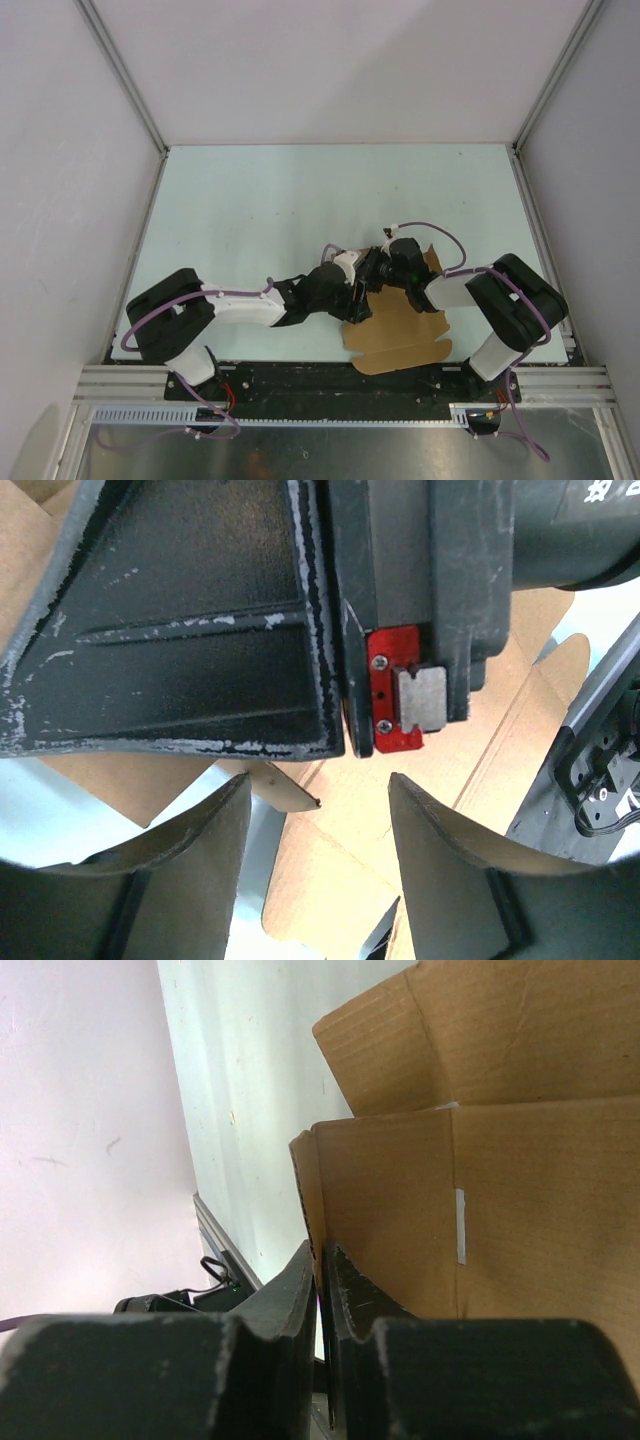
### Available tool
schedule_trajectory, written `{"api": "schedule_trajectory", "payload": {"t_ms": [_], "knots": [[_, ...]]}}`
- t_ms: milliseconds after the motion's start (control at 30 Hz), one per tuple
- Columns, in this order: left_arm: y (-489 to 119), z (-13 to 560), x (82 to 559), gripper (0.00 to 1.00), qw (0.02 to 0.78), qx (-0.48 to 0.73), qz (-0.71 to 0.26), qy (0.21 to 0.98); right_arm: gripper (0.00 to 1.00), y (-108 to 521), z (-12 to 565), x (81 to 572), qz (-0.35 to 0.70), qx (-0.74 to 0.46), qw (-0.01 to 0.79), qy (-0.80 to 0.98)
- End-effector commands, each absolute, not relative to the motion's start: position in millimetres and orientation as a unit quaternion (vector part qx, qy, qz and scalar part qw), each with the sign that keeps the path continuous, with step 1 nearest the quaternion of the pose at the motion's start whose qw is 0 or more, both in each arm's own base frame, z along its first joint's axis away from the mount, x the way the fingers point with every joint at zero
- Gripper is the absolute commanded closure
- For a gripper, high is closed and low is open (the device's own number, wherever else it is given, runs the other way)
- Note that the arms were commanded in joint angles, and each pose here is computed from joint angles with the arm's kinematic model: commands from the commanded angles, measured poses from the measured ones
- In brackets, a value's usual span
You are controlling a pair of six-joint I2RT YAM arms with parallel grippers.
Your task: Fold the paper box
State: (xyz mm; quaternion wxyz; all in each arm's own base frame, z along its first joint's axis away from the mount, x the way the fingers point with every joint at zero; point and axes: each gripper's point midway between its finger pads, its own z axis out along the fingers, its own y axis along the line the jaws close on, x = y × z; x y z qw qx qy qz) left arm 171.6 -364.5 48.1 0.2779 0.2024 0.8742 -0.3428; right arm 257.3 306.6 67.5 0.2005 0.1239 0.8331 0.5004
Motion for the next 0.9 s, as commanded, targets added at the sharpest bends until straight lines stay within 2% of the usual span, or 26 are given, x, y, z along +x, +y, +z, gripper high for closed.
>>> {"api": "schedule_trajectory", "payload": {"t_ms": [0,367,600,867], "knots": [[-374.5,72.2,173.6,0.38,0.303,0.213,-0.368,0.853,0.83,312.0,82.1,264.8,0.517,0.111,0.213,0.822],[-331.8,102.7,173.4,0.36,0.354,0.188,-0.35,0.847,0.55,287.5,100.8,270.1,0.499,0.1,0.241,0.827],[-303.9,119.3,174.0,0.33,0.378,0.165,-0.35,0.841,0.53,249.6,108.3,268.5,0.433,0.104,0.275,0.852],[-295.5,103.2,169.0,0.34,0.361,0.149,-0.347,0.853,0.55,169.6,105.3,256.7,0.253,0.122,0.321,0.904]]}}
